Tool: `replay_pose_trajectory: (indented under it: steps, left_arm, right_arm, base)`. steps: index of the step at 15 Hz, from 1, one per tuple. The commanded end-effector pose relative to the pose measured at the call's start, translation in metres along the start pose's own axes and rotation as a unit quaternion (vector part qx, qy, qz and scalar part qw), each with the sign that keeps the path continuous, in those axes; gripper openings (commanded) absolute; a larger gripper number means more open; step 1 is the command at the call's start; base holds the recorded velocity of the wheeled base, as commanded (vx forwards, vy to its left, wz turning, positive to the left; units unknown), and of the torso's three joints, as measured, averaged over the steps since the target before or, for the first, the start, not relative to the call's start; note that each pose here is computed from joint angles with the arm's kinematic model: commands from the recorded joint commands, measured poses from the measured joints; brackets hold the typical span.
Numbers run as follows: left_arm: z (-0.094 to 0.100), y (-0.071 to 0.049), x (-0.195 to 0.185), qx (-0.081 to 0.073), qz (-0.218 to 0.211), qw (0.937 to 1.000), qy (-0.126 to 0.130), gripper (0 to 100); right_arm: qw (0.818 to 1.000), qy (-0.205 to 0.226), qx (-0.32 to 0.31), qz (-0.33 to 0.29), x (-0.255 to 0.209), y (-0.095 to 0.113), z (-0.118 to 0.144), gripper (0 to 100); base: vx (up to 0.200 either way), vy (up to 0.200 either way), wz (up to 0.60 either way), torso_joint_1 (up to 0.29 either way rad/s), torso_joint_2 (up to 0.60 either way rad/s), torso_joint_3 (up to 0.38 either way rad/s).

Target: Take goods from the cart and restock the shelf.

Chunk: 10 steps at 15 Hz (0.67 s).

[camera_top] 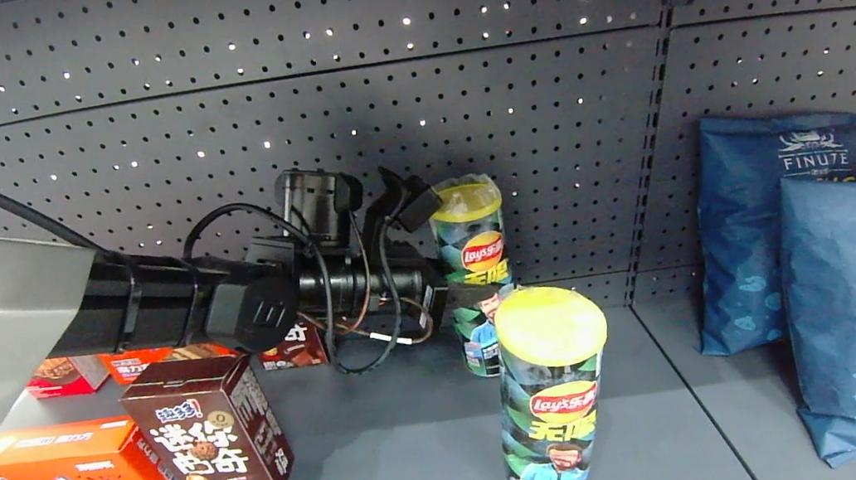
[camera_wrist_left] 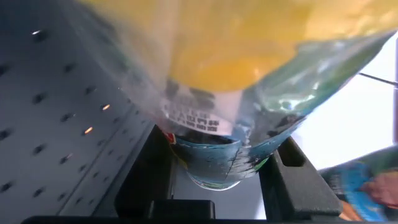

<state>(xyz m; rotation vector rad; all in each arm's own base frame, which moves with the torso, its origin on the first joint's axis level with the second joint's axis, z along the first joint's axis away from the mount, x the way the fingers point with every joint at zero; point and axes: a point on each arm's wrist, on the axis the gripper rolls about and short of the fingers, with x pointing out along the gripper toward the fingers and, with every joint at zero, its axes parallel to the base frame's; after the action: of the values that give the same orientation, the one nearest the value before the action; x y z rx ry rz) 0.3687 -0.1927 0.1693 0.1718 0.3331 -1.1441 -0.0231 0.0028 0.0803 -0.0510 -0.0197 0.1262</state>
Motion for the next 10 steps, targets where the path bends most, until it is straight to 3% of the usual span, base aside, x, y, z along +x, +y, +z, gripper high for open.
replay_pose_trajectory:
  steps: [1,4,5,6,10]
  left_arm:
    - [0.000,0.001,-0.002,0.000,0.002,1.0000,-0.001,0]
    - [-0.002,0.002,-0.001,0.005,0.003,1.0000,-0.004,0]
    - [-0.004,0.002,-0.001,0.011,0.003,0.9999,-0.002,0]
    - [-0.009,0.004,0.001,0.027,0.003,0.9996,0.004,0]
    - [-0.018,0.013,-0.001,0.039,0.011,0.9991,0.014,0]
  right_arm:
    - [1.000,0.000,0.000,0.000,0.000,0.000,0.000,100]
    - [1.000,0.001,0.000,0.000,0.000,0.000,0.000,100]
    - [1.000,0.000,0.000,0.000,0.000,0.000,0.000,100]
    - [1.000,0.001,0.000,0.000,0.000,0.000,0.000,100]
    - [1.000,0.000,0.000,0.000,0.000,0.000,0.000,100]
  base:
    - [0.000,0.000,0.00,0.000,0.00,0.000]
    - [0.000,0.000,0.00,0.000,0.00,0.000]
    - [0.000,0.000,0.00,0.000,0.00,0.000]
    - [0.000,0.000,0.00,0.000,0.00,0.000]
    - [0.000,0.000,0.00,0.000,0.00,0.000]
